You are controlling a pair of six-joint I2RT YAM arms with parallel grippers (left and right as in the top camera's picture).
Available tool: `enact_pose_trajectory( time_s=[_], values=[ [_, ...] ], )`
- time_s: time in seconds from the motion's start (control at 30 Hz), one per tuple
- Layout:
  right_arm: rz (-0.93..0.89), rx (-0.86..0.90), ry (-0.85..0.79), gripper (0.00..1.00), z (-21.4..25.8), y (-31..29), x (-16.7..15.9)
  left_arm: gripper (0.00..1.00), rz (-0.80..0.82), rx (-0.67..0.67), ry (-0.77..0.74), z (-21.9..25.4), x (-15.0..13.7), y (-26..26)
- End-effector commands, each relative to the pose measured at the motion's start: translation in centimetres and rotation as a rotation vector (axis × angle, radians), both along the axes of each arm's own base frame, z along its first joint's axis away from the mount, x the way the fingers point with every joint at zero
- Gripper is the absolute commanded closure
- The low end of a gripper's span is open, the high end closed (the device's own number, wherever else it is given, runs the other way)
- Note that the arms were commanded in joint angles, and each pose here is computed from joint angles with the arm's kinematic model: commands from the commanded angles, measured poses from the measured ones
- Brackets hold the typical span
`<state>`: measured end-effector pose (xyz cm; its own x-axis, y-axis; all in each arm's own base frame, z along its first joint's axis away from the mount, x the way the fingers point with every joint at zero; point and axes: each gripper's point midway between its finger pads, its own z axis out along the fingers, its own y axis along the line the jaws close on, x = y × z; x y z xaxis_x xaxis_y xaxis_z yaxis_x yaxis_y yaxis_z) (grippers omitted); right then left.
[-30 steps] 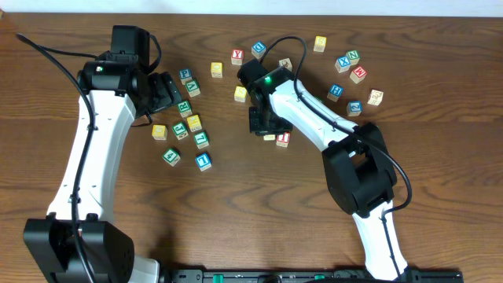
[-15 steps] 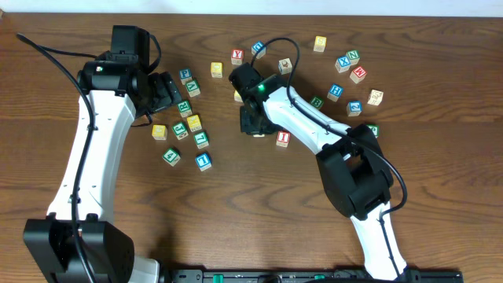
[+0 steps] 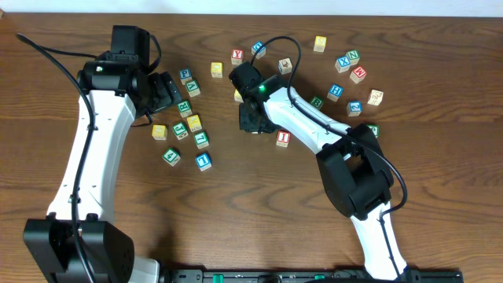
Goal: Spell out AI2
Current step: 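Carry the A block to the center and set it left of the I block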
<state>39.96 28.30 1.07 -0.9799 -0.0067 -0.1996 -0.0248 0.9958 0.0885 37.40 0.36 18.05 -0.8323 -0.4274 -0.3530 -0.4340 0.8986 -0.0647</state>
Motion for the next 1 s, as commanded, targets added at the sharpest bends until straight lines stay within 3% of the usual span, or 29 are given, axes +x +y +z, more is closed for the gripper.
enact_pose_trajectory(
  time_s=[0.0, 0.23, 0.97],
  values=[
    [0.022, -0.027, -0.014, 0.81, -0.24, 0.7, -0.68, 0.02, 0.001, 0.021, -0.002, 0.22, 0.07, 0.33],
    [0.027, -0.029, -0.016, 0.69, -0.23, 0.9, -0.83, 0.02, 0.001, 0.021, -0.002, 0.22, 0.07, 0.33],
    [0.027, -0.031, -0.013, 0.55, -0.25, 0.85, -0.88, 0.02, 0.001, 0.021, -0.002, 0.22, 0.07, 0.33]
  ],
)
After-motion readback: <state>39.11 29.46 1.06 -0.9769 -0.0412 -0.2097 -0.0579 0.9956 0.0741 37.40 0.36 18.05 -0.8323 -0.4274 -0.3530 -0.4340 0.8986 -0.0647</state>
